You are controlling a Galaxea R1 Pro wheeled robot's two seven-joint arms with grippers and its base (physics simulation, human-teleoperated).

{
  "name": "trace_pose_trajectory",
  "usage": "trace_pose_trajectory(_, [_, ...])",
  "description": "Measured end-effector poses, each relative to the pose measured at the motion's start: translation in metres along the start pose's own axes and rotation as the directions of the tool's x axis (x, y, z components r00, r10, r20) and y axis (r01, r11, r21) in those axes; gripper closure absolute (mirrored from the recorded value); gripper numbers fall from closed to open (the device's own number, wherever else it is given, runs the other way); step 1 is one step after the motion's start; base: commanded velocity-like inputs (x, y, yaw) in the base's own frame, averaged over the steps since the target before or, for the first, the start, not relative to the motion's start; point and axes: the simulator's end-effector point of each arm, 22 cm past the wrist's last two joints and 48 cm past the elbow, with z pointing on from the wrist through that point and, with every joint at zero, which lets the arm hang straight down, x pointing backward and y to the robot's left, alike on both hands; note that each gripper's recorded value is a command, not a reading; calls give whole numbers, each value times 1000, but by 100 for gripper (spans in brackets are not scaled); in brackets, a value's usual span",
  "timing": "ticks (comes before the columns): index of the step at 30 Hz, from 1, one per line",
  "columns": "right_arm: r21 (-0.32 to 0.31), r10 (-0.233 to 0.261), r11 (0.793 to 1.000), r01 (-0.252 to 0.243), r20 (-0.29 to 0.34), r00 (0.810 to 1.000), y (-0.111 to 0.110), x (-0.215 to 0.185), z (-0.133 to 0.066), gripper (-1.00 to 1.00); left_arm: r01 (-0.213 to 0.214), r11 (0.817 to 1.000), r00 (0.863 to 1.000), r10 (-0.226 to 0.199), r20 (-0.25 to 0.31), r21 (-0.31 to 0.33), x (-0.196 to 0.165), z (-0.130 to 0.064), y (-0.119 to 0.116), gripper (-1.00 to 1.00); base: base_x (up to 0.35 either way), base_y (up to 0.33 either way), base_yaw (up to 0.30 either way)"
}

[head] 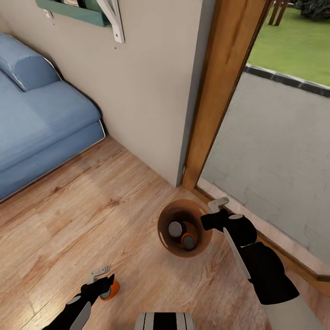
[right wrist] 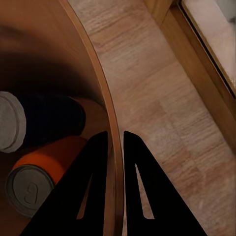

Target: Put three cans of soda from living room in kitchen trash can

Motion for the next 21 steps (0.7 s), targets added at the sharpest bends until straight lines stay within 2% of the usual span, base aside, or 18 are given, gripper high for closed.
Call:
trace_pose_trajectory(12, [3, -2, 1000, 2, 2, 1000, -1, -1, 0, 100, 1, 1000, 1000, -1, 1, 0, 0, 0, 0, -100, 0, 0, 0])
trace_pose_trajectory(17, [2, -1, 1000, 1, 2, 1000, 0, 6, 8, 100, 1, 1000, 1000, -1, 1, 0, 5, 9, 1, -100, 0, 0, 0])
trace_pose_trajectory(21, [3, -2, 1000, 2, 3, 1000, 0, 5, 8, 100, 1, 1000, 1000, -1, 1, 1, 5, 9, 1, -100, 0, 0, 0])
